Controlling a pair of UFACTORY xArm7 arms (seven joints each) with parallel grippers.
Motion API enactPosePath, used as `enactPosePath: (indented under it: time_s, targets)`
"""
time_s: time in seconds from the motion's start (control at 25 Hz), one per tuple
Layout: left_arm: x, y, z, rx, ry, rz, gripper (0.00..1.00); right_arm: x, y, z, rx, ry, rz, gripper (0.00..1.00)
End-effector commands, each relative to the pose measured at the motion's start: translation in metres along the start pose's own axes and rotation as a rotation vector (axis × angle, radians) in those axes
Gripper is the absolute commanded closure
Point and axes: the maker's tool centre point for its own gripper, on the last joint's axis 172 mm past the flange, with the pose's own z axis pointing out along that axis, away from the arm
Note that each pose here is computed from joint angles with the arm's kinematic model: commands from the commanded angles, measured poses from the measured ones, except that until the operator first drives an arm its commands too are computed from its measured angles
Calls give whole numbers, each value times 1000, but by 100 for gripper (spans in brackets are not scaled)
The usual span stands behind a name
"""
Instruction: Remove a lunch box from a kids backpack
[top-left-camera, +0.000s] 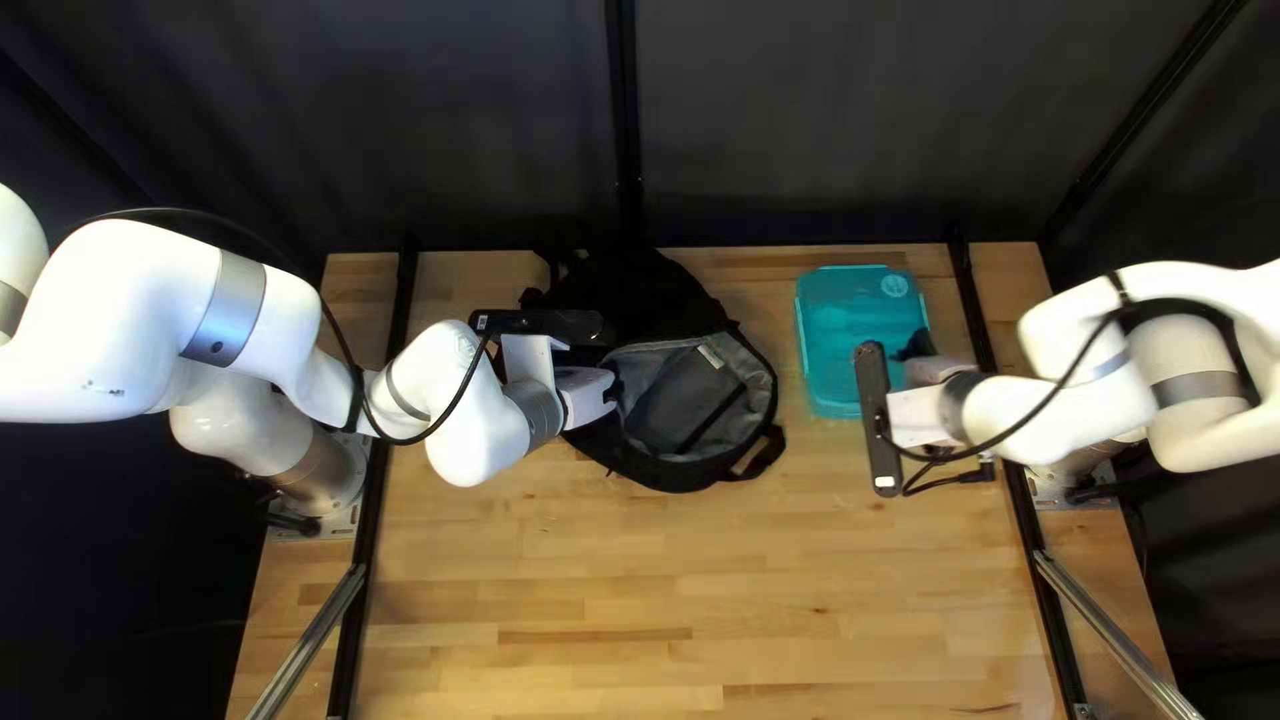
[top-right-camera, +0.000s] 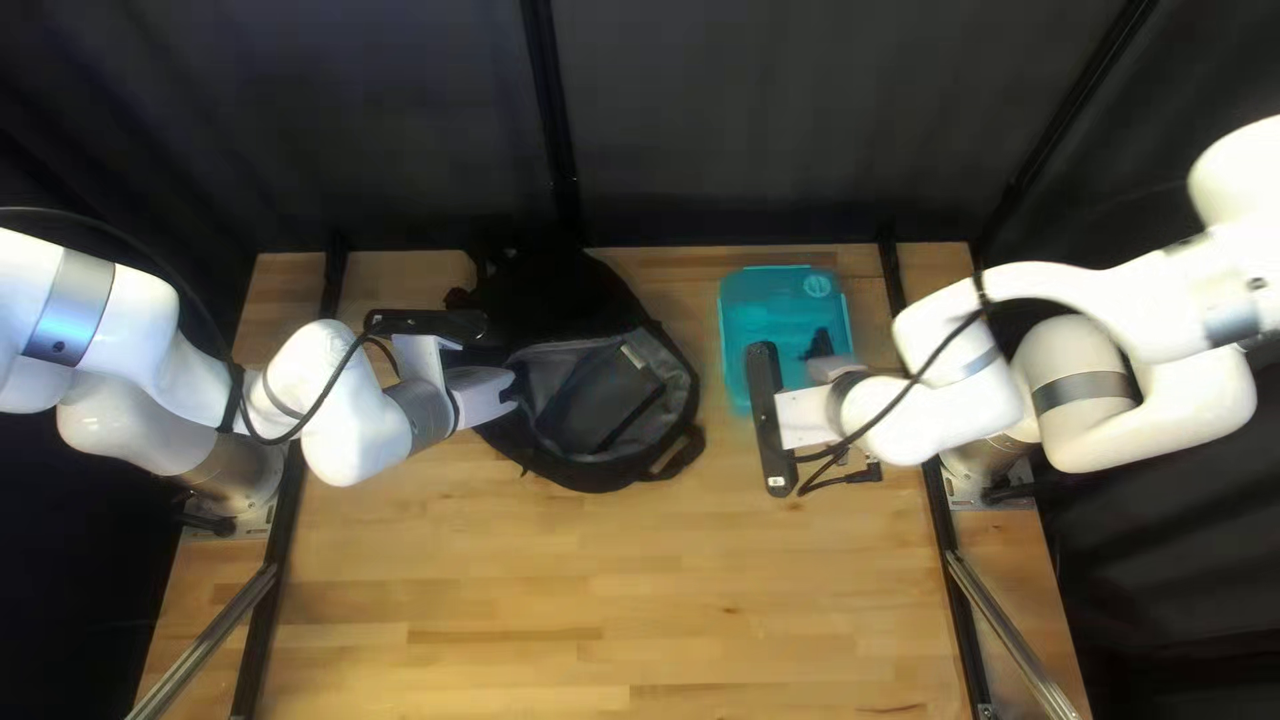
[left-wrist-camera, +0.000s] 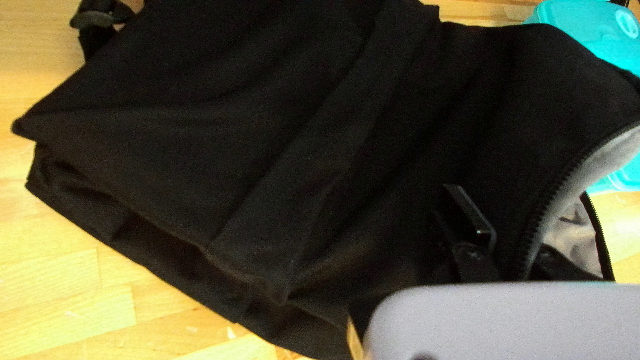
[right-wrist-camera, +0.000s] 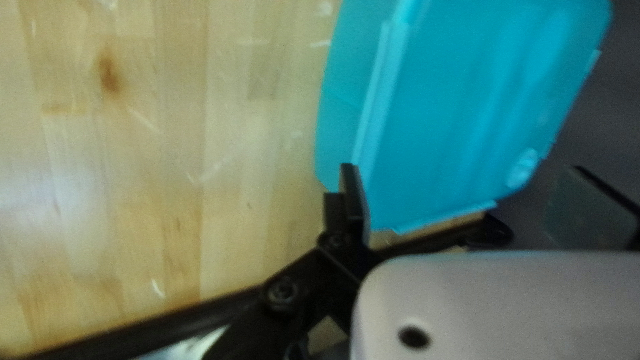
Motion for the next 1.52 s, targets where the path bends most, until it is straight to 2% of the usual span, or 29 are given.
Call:
enactPosePath:
  time_s: [0.04, 0.28, 0.6, 1.52]
  targets:
    - [0, 0, 0, 0, 0, 0, 100, -18, 30, -19, 47, -4, -8, 0]
    - [0, 0, 0, 0, 0, 0, 100, -28, 63, -45, 112, -13, -38, 0]
    - [0, 0, 0, 0, 0, 0, 100, -42, 94, -75, 148, 5, -54, 0]
    - [0, 0, 0, 0, 0, 0, 100, -44, 94, -76, 159, 15, -62, 0]
